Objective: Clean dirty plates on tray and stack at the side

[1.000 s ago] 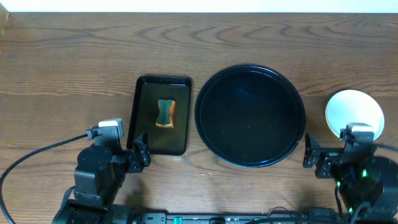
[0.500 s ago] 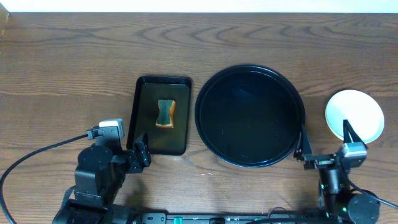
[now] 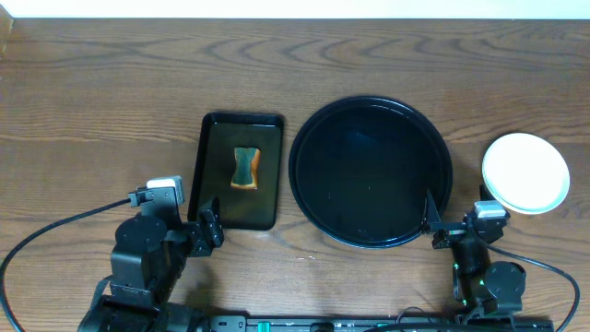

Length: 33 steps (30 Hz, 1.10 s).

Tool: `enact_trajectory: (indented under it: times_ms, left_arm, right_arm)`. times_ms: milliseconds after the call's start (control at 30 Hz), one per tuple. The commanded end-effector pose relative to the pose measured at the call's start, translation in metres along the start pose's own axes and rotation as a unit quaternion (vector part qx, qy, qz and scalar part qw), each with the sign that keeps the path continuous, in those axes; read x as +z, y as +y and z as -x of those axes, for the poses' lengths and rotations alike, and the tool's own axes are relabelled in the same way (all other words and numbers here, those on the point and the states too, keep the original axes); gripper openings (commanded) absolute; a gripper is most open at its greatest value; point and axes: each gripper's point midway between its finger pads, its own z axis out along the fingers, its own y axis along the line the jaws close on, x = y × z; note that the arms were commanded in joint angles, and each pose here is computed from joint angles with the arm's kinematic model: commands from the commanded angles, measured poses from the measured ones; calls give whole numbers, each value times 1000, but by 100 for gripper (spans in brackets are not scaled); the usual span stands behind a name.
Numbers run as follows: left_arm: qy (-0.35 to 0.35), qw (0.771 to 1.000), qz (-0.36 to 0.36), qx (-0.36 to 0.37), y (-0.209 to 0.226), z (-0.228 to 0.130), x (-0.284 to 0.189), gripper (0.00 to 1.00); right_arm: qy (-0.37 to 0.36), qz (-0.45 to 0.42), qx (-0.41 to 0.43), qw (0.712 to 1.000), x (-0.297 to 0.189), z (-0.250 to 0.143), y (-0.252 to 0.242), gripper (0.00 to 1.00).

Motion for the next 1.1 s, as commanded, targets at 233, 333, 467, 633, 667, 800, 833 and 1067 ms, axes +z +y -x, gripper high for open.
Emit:
enact_trajectory:
  times_ms: [233, 333, 467, 633, 667, 800, 833, 1067]
  left_arm:
    - [1, 1000, 1, 9, 0, -1, 1, 81]
    - [1, 1000, 1, 9, 0, -1, 1, 81]
    - [1, 1000, 1, 9, 0, -1, 1, 80]
    - [1, 1000, 1, 9, 0, -1, 1, 81]
    - [1, 1000, 1, 9, 0, -1, 1, 81]
    - [1, 1000, 1, 9, 0, -1, 1, 81]
    - [1, 1000, 1, 9, 0, -1, 1, 81]
    - [6, 1000, 5, 9, 3, -4, 0, 81]
  right_arm:
    - [1, -3, -7, 1000, 0, -1, -1, 99]
    - [0, -3, -7, 1000, 0, -1, -1, 99]
    - [1, -3, -7, 1000, 0, -1, 0, 99]
    - [0, -3, -7, 1000, 0, -1, -1, 99]
    - [0, -3, -7, 1000, 0, -1, -1, 99]
    - [0, -3, -7, 1000, 0, -1, -1, 99]
    - [1, -3, -7, 1000, 0, -1, -1, 99]
    - [0, -3, -7, 1000, 0, -1, -1, 99]
